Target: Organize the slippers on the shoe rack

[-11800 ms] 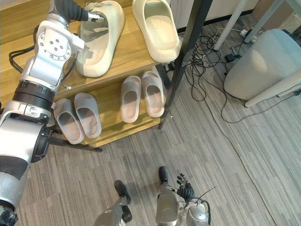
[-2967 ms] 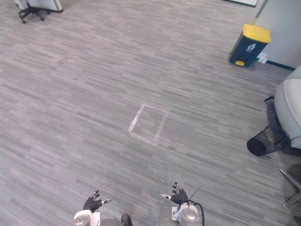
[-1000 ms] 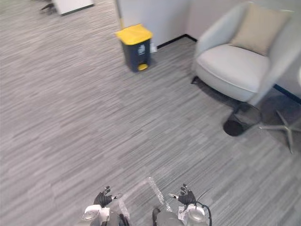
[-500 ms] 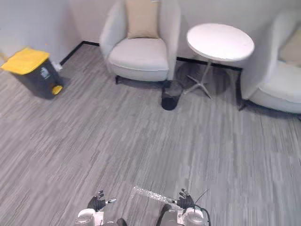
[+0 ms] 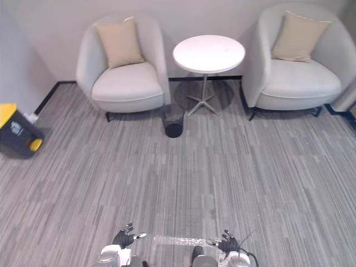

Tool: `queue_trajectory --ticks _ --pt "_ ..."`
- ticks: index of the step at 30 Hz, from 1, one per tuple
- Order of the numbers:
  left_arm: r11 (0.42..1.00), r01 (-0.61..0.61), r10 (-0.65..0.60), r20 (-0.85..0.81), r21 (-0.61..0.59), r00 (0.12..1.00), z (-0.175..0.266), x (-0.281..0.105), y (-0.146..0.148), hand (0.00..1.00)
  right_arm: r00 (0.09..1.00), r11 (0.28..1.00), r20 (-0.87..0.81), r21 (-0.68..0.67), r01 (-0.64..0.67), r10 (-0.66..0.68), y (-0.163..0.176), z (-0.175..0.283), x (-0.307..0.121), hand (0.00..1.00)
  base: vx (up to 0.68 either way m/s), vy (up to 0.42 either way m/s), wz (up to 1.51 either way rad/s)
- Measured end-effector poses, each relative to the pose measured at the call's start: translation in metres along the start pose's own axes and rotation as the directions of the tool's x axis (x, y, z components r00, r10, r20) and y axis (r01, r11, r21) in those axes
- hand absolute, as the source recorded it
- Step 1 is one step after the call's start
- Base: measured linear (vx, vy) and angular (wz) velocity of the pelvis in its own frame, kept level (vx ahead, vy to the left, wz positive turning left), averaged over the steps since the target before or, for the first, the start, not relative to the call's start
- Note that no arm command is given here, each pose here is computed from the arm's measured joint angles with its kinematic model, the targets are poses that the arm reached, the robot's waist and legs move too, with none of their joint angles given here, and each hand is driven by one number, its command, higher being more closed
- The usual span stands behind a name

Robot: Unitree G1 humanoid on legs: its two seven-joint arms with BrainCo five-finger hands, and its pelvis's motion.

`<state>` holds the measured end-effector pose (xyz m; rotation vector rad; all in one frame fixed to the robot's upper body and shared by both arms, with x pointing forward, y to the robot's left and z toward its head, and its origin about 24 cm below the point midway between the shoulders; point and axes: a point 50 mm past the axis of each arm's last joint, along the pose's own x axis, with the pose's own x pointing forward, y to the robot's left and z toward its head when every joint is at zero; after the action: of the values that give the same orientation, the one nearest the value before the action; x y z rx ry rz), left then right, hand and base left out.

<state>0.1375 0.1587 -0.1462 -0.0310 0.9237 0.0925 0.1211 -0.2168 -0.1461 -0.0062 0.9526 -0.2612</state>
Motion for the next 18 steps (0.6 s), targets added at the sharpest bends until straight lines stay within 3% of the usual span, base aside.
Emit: queue_trajectory --ticks 9,18 --pt "1.0 -0.016 0.017 -0.02 0.012 1.0 -0.003 0.001 0.007 0.0 0.999 0.999 -0.041 0.04 0.025 -0.023 -0.001 -0.013 -0.003 0.0 0.16 0.154 -0.27" --pt "0.999 -0.013 0.015 -0.038 0.035 0.999 -0.007 0.0 0.009 0.0 0.997 0.994 -0.06 0.095 0.048 -0.043 -0.001 -0.017 -0.004 0.0 0.06 -0.018 0.03"
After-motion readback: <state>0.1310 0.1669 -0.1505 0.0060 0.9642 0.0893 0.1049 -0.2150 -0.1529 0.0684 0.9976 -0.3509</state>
